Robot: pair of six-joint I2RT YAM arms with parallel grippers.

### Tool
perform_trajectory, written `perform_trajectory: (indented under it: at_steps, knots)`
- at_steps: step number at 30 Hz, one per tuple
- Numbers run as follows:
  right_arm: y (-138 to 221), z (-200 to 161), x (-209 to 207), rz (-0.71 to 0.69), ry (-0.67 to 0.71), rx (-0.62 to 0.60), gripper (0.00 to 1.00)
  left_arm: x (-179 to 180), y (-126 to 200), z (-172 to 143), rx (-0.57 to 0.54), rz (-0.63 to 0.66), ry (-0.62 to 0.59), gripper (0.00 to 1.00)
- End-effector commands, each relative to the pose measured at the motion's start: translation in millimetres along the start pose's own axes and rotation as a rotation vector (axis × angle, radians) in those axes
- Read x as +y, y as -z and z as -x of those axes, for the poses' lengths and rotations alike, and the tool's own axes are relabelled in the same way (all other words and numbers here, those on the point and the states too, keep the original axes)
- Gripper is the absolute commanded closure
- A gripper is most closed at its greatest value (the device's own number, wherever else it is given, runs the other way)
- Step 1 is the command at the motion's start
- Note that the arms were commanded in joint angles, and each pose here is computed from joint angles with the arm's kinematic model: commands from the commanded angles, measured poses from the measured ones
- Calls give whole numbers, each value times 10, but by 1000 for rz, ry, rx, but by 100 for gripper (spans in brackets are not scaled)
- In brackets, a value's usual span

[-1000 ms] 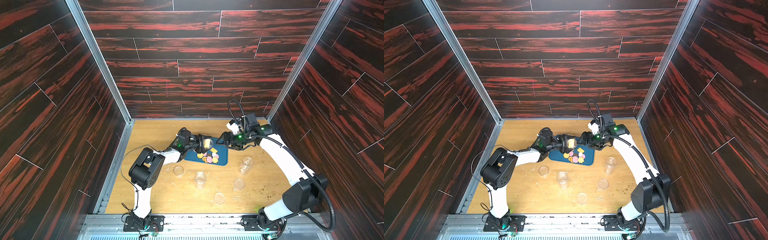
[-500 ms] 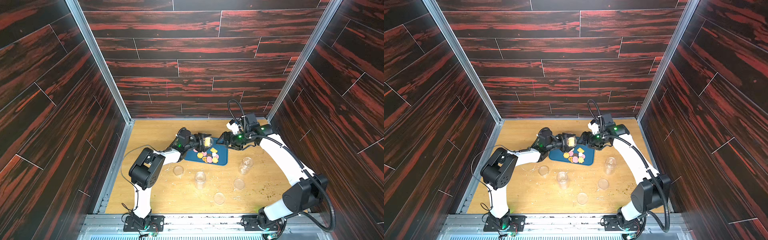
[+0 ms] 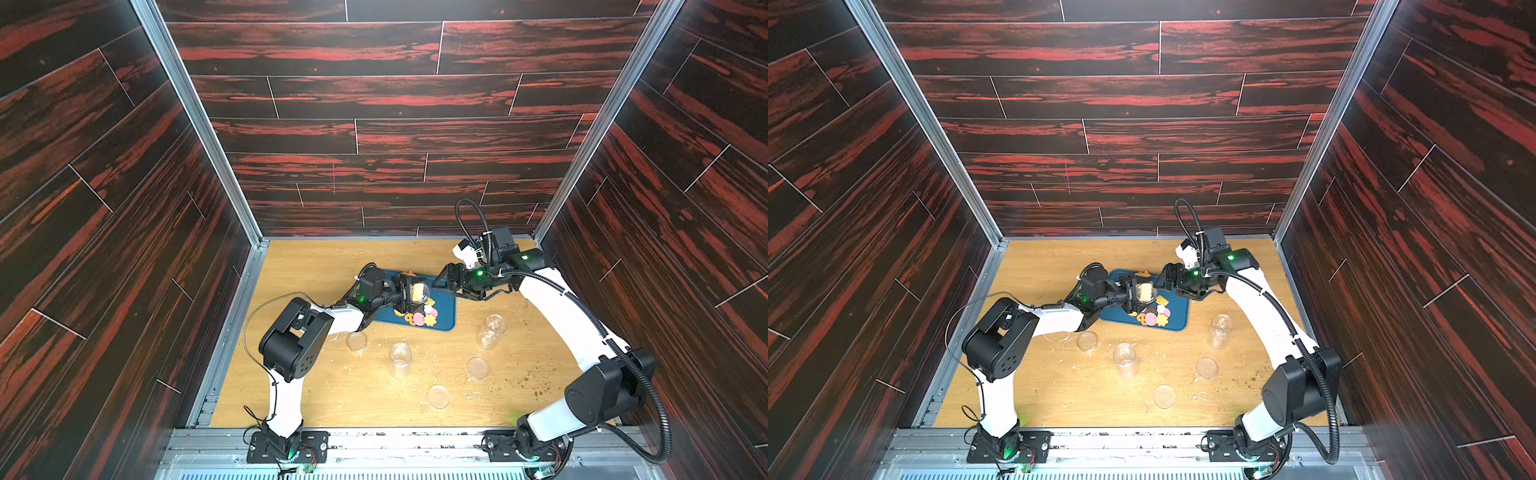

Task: Pour the cookies out of the jar
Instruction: Pour the cookies in the jar onto the tray.

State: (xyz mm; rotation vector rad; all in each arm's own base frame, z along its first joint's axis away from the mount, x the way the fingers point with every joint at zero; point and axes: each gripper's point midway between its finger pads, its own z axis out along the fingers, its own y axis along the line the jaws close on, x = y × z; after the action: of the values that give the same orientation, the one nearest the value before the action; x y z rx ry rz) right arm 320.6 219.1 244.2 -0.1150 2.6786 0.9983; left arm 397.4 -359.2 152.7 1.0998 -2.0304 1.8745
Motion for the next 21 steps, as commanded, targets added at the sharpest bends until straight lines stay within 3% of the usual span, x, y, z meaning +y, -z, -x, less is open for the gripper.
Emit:
perform_trajectory:
  at_steps: [1,4,6,7,8,9,11,12,14,18,21]
  knots:
    - [57,-39,25,-1,18,-8,18,-147,101,55,-23,2,-37,40]
    - [69,-23,59,3,16,0,18,-514,37,-194,75,-174,-1,42]
    - [96,-9,55,-4,24,-21,18,-315,73,-269,47,-38,-45,40]
    - [84,-12,38,-5,23,-21,18,-193,109,-165,-27,40,-72,38]
    - [59,-18,29,-3,20,-14,18,-143,107,-71,-70,83,-94,36]
    - [36,-25,27,2,13,-2,18,-200,70,-65,-45,80,-91,36]
    - [40,-21,52,9,9,6,18,-582,-41,-309,94,-98,-89,38]
    - [52,-11,57,8,14,-4,18,-611,-19,-356,112,-125,-65,37]
    - [38,-12,34,5,19,-14,18,-307,40,-226,57,0,-71,37]
    - [25,-31,39,11,14,4,18,-319,-14,-305,90,18,-117,36]
    - [29,-46,37,13,27,3,18,-138,50,-327,92,136,-182,36]
